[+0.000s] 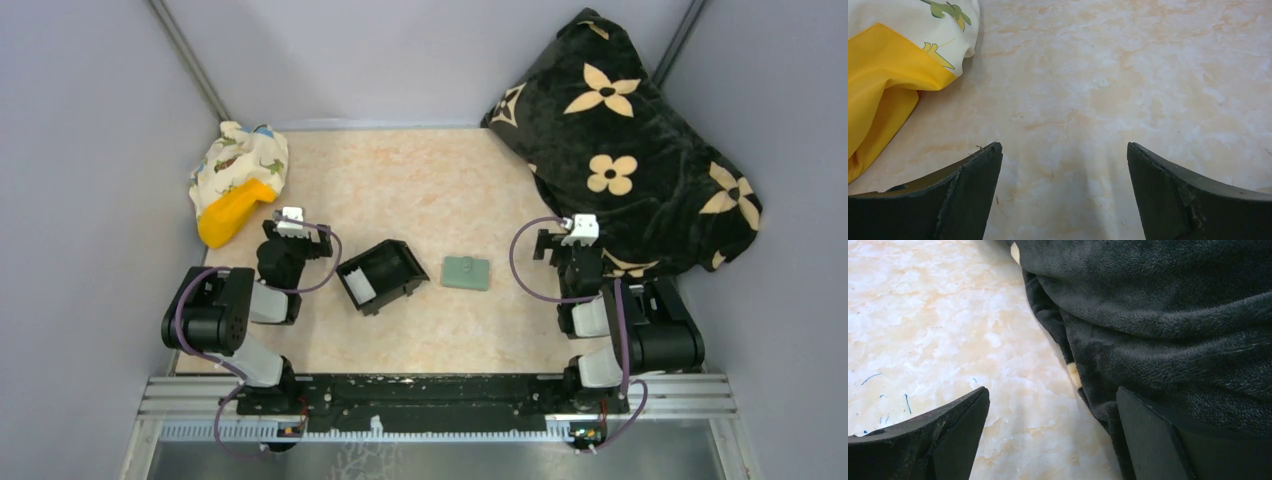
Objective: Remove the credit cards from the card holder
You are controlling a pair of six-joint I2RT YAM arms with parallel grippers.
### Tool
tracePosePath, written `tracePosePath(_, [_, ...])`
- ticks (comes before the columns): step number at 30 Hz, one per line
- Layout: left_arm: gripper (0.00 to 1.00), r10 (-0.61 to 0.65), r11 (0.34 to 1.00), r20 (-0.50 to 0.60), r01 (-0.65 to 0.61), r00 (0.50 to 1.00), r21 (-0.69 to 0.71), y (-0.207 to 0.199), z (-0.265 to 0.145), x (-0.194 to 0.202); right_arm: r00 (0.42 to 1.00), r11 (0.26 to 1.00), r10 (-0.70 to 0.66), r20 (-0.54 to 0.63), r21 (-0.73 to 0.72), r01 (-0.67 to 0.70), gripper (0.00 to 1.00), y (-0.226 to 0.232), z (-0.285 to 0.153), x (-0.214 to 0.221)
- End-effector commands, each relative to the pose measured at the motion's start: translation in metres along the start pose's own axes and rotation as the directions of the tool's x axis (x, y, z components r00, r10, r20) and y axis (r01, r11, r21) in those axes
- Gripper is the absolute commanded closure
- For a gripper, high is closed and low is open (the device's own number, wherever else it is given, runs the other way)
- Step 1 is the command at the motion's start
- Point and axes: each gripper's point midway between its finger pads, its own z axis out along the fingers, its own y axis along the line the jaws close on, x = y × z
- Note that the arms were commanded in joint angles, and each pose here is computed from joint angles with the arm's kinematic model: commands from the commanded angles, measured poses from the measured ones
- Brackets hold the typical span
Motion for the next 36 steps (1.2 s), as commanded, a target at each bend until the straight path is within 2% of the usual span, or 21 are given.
tracePosePath(1, [0.01,0.011,1.000,0.023,-0.011,1.000,0.008,0.000,0.000,-0.004,0.998,1.000,0.016,0.067,-0.005,-0.016,0.01,0.001,0.008,-0.021])
tracePosePath(14, [0.01,0.005,1.000,0.017,-0.005,1.000,-0.013,0.004,0.001,-0.005,0.998,1.000,0.025,0.057,-0.005,-0.025,0.01,-0.001,0.010,-0.021])
tracePosePath(17, [0.01,-0.024,0.997,-0.013,0.023,1.000,-0.076,0.015,0.001,-0.017,1.000,0.999,-0.003,0.019,-0.053,0.004,0.01,0.008,0.013,-0.026])
tracePosePath(19, [0.01,-0.023,0.998,0.005,0.023,1.000,-0.056,0.012,-0.003,-0.029,0.998,0.995,-0.023,-0.055,-0.103,0.017,0.01,0.021,0.018,-0.036])
tracePosePath(21, [0.01,0.010,1.000,0.064,-0.009,0.998,-0.019,0.005,-0.007,-0.047,0.995,0.984,0.037,-0.097,-0.169,-0.053,0.01,0.038,0.026,-0.057])
tracePosePath(23, [0.01,-0.041,0.999,0.138,0.043,0.990,-0.012,0.002,-0.016,-0.069,0.986,0.960,0.133,-0.097,-0.235,-0.153,0.01,0.056,0.027,-0.079])
tracePosePath(25, [0.01,-0.147,0.987,0.189,0.156,0.971,-0.030,0.002,-0.022,-0.089,0.959,0.930,0.253,-0.132,-0.239,-0.278,0.01,0.068,0.031,-0.100])
tracePosePath(26, [0.01,-0.211,0.974,0.201,0.223,0.957,-0.038,0.002,-0.020,-0.105,0.944,0.926,0.265,-0.198,-0.219,-0.306,0.01,0.075,0.030,-0.096])
tracePosePath(28, [0.01,-0.288,0.955,0.116,0.294,0.951,-0.039,-0.013,-0.013,-0.109,0.956,0.951,0.190,-0.224,-0.201,-0.236,0.01,0.091,0.032,-0.110])
tracePosePath(29, [0.01,-0.297,0.953,0.085,0.300,0.951,-0.036,-0.024,-0.012,-0.113,0.967,0.971,0.137,-0.216,-0.163,-0.174,0.01,0.093,0.033,-0.114])
tracePosePath(31, [0.01,-0.278,0.959,0.070,0.281,0.958,-0.042,-0.043,-0.017,-0.122,0.976,0.975,0.070,-0.206,-0.194,-0.111,0.01,0.113,0.031,-0.125])
tracePosePath(36, [0.01,-0.301,0.952,0.016,0.300,0.954,0.055,-0.090,-0.038,-0.136,0.966,0.936,0.080,-0.245,-0.315,-0.157,0.01,0.158,0.025,-0.129])
